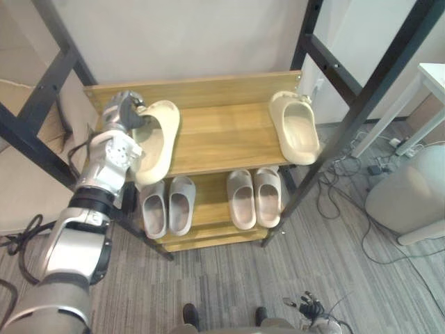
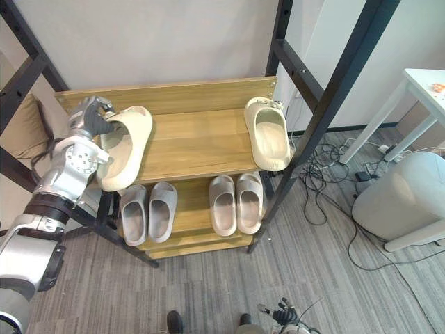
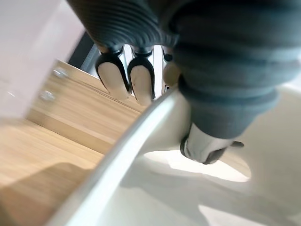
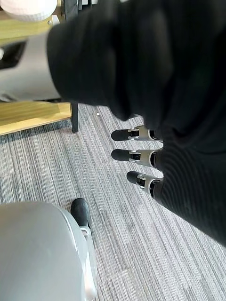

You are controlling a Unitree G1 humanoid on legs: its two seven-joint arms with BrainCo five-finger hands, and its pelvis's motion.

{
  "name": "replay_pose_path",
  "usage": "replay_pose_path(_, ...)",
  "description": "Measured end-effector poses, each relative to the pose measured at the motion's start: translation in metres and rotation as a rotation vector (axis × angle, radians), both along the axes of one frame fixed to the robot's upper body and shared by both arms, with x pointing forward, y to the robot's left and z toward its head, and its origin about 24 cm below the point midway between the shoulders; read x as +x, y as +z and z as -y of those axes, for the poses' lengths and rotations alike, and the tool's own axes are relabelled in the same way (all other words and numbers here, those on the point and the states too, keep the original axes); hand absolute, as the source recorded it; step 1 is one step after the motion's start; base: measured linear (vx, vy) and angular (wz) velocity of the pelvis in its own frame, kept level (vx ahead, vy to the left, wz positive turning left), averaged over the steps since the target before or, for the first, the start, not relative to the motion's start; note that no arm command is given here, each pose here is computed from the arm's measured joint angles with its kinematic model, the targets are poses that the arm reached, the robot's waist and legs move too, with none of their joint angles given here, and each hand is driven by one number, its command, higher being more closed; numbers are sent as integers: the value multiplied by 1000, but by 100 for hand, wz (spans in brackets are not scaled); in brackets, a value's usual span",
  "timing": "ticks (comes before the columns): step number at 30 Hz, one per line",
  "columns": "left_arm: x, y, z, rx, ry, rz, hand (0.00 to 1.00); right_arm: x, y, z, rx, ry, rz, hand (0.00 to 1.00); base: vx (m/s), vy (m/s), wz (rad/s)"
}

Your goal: Organize the slippers on the shoe rack

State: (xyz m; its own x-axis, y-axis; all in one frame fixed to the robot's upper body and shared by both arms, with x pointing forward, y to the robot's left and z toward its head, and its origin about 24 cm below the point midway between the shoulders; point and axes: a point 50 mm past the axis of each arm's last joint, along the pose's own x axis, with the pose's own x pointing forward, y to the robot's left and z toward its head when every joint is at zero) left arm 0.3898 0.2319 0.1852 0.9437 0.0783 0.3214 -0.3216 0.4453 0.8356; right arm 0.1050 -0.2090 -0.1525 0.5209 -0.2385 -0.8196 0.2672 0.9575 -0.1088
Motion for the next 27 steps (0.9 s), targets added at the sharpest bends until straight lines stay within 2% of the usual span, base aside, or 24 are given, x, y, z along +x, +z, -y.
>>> replay_pose_path(13, 12, 4, 64, -20, -147, 25, 100, 4, 2, 4, 8, -76, 27, 0, -15, -2, -14)
replay_pose_path(20, 19, 8, 75, -19, -148, 2, 100, 4, 5, 9, -6, -111, 44, 0, -30, -6, -29)
replay_pose_path(27, 20, 9, 98, -51, -198, 3, 100, -5, 6, 10, -7, -152, 61, 0, -45, 5, -16)
